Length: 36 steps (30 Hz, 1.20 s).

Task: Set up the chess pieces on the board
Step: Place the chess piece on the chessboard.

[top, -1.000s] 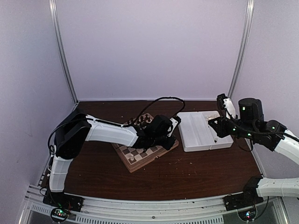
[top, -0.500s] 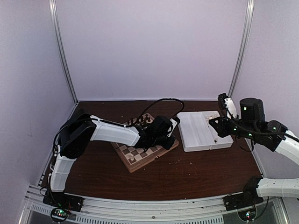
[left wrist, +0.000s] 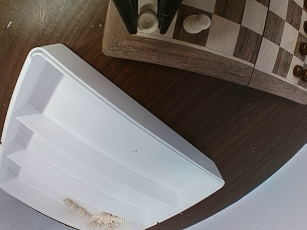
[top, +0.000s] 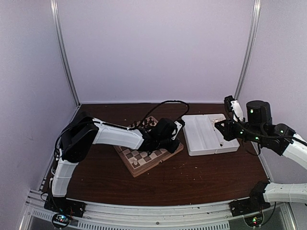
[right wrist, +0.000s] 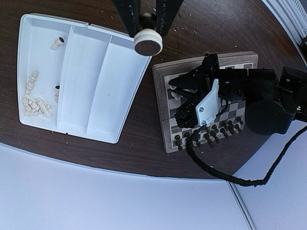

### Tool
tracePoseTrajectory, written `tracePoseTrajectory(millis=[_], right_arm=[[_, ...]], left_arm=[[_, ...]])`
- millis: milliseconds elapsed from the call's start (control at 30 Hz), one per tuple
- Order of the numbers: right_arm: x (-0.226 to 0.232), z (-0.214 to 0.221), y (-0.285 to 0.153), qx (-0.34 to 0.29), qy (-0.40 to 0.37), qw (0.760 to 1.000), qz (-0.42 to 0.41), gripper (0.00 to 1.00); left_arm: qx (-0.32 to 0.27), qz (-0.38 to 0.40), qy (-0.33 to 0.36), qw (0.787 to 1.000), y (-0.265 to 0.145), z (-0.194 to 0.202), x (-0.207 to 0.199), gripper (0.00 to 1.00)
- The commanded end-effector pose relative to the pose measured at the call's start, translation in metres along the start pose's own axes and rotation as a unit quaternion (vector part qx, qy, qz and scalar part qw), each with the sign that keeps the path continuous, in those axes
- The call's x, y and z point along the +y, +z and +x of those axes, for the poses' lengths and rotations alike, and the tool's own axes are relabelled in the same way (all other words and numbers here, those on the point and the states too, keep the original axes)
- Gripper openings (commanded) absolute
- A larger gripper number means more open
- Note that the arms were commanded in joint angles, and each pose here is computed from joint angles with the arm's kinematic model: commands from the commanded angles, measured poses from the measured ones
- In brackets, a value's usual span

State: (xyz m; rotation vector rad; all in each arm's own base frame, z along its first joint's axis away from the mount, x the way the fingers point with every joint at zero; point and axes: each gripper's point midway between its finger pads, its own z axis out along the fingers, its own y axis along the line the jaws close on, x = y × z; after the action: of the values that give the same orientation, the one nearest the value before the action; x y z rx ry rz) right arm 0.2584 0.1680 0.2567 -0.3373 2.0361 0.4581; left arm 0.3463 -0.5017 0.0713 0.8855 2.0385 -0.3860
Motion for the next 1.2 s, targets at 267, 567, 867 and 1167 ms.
tracePoseTrajectory(millis=[267, 567, 867, 1167], right_arm=[[-0.0023, 0.0016, -0.0022, -0.005, 0.01, 1.0, -0.001, 0.0], [-0.0023, 0.0017, -0.0014, -0.004, 0.011, 1.0, -0.001, 0.0], [-0.002, 0.0025, -0.001, -0.004, 0.011, 1.0, -0.003, 0.0], [-0.0028, 0.0029, -0.0009, -0.005, 0.013, 1.0, -0.003, 0.0]], left_arm=[[-0.006, -0.001, 0.005, 1.0, 0.0078, -0.0069, 0.0018, 0.2], [-0.006, 0.002, 0.006, 1.0, 0.0067, -0.01, 0.0006, 0.21], [0.009, 0.005, 0.01, 1.0, 0.0047, -0.007, -0.0002, 0.13], [0.014, 0.003, 0.01, 1.0, 0.003, -0.0049, 0.0005, 0.1]])
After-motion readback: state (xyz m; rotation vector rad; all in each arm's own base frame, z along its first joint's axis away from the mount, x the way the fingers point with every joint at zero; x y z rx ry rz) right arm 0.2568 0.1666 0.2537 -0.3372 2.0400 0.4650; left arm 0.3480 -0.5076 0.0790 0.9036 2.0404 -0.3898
